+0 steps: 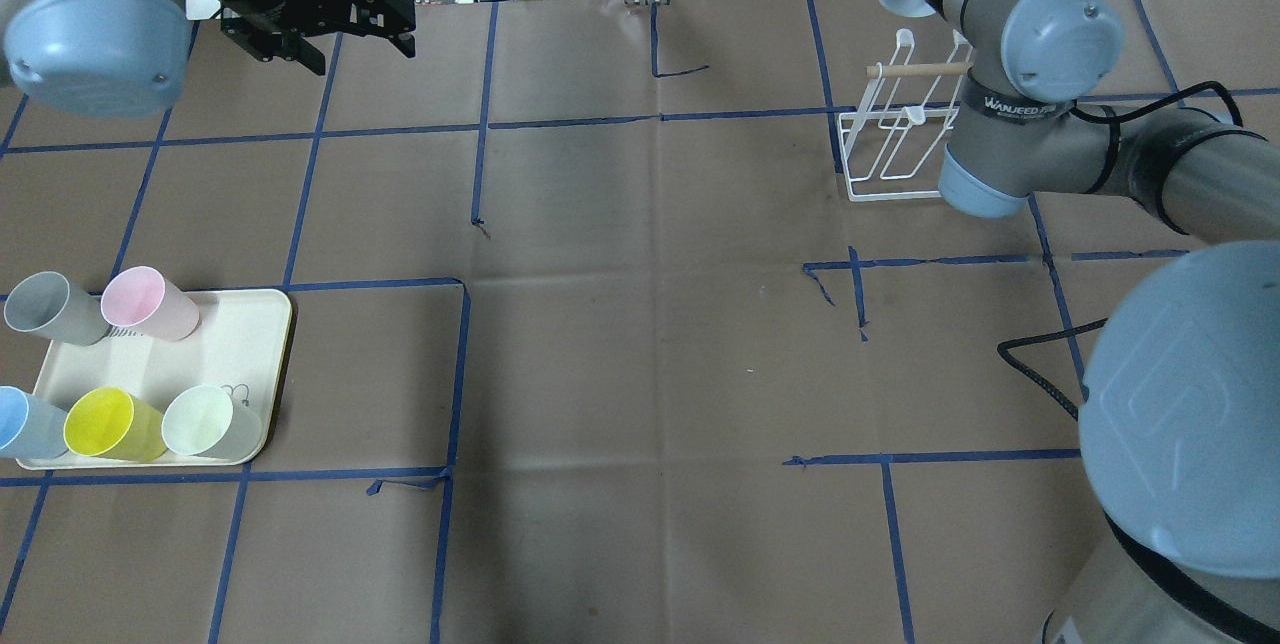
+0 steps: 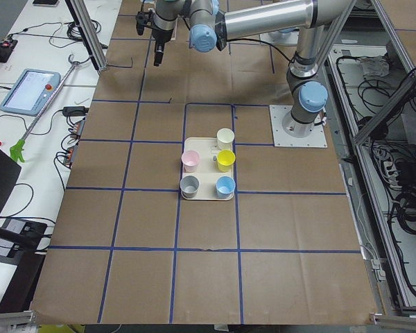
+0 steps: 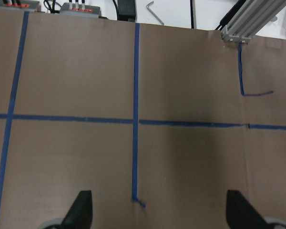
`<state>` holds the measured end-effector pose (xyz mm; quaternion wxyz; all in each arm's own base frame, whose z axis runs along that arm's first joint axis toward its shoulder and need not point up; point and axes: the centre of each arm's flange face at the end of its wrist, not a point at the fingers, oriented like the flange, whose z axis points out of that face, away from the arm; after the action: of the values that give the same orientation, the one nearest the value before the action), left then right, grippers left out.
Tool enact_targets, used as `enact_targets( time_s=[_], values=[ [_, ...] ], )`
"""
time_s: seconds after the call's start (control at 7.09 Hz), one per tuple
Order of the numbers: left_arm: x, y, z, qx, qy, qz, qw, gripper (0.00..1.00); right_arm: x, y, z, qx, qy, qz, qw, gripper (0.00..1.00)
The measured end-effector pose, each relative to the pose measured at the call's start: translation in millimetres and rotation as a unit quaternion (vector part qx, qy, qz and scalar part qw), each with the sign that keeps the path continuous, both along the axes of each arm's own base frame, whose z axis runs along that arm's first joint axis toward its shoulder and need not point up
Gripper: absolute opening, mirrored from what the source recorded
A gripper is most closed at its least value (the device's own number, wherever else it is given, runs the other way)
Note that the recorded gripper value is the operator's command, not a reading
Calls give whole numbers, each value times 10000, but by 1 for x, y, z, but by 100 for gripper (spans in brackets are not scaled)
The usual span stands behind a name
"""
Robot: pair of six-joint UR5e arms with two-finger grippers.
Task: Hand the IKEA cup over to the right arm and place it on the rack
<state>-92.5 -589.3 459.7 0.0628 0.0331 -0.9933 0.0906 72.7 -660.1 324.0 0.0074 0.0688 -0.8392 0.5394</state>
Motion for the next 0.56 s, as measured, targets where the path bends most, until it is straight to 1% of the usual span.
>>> enact_targets(
  time_s=[0.14, 0.28, 0.42, 0.56],
  values=[
    [2, 16, 6, 516, -112, 20, 9986, 100, -3, -4, -11, 69, 2, -23, 10000, 15],
    [2, 34, 11, 852, -200, 21, 9962, 100, -7, -5, -21, 154, -6, -55, 9999, 15],
    [2, 51, 14, 1053, -238, 9, 9942, 100, -10, -2, -32, 261, -19, -80, 9996, 15],
    [7, 67, 12, 1205, -307, -8, 9922, 100, -10, 3, -42, 377, -34, -93, 9992, 22]
  ],
)
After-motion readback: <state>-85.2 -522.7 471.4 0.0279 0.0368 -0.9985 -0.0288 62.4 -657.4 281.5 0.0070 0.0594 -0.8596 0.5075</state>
